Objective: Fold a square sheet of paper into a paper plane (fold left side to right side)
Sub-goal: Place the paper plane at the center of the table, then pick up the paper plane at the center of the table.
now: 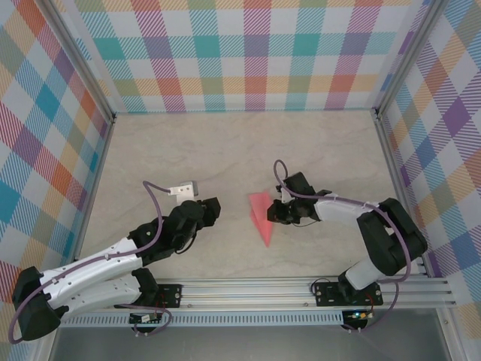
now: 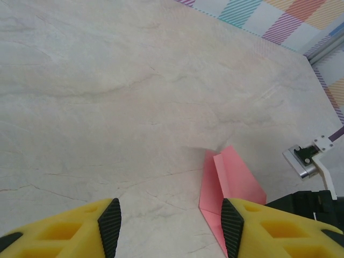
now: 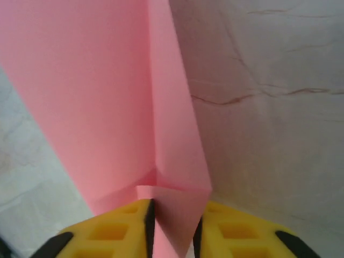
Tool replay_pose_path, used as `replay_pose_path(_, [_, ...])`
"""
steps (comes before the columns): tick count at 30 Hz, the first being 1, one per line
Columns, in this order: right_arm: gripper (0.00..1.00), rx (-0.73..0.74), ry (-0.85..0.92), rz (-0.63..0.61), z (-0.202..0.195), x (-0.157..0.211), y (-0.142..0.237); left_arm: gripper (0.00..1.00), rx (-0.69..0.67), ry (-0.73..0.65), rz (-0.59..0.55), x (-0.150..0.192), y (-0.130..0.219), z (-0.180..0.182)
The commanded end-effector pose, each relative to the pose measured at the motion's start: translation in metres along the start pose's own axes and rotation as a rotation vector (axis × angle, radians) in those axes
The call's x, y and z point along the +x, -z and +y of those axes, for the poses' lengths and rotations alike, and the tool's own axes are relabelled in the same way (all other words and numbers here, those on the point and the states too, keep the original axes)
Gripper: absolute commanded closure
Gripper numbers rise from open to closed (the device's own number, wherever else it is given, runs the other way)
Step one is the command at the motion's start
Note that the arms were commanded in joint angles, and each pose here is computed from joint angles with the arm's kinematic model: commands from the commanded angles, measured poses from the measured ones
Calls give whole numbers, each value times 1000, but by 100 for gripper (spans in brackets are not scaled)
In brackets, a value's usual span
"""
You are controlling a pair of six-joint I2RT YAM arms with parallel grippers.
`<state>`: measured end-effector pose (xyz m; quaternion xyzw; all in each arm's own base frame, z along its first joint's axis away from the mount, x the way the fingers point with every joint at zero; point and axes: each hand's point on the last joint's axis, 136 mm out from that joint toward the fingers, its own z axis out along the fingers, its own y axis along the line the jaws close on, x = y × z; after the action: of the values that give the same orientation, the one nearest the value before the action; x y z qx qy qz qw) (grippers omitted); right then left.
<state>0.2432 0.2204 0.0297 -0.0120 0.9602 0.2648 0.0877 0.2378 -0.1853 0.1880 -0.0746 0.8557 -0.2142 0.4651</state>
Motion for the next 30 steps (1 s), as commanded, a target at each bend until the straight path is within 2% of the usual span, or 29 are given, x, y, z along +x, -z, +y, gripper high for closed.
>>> replay_pose_path(1, [61, 155, 52, -70, -10, -15, 34, 45, -15, -5, -24, -7, 2, 4])
replay_pose_path(6, [53, 351, 133, -111, -13, -10, 79, 40, -7, -17, -30, -9, 3, 2])
replay_pose_path(9, [53, 360, 193, -86, 5, 3, 81, 37, -2, -17, -33, -9, 2, 1])
replay_pose_path(15, [48, 311, 339, -32, 61, 21, 52, 36, -7, -15, -40, -10, 4, 4])
replay_pose_path(22, [40, 560, 411, 16, 56, 14, 19, 36, -7, 10, -85, -15, 17, 16])
replay_pose_path(30, [38, 697, 435, 76, 44, 13, -2, 34, -51, 22, -142, -20, 37, 46])
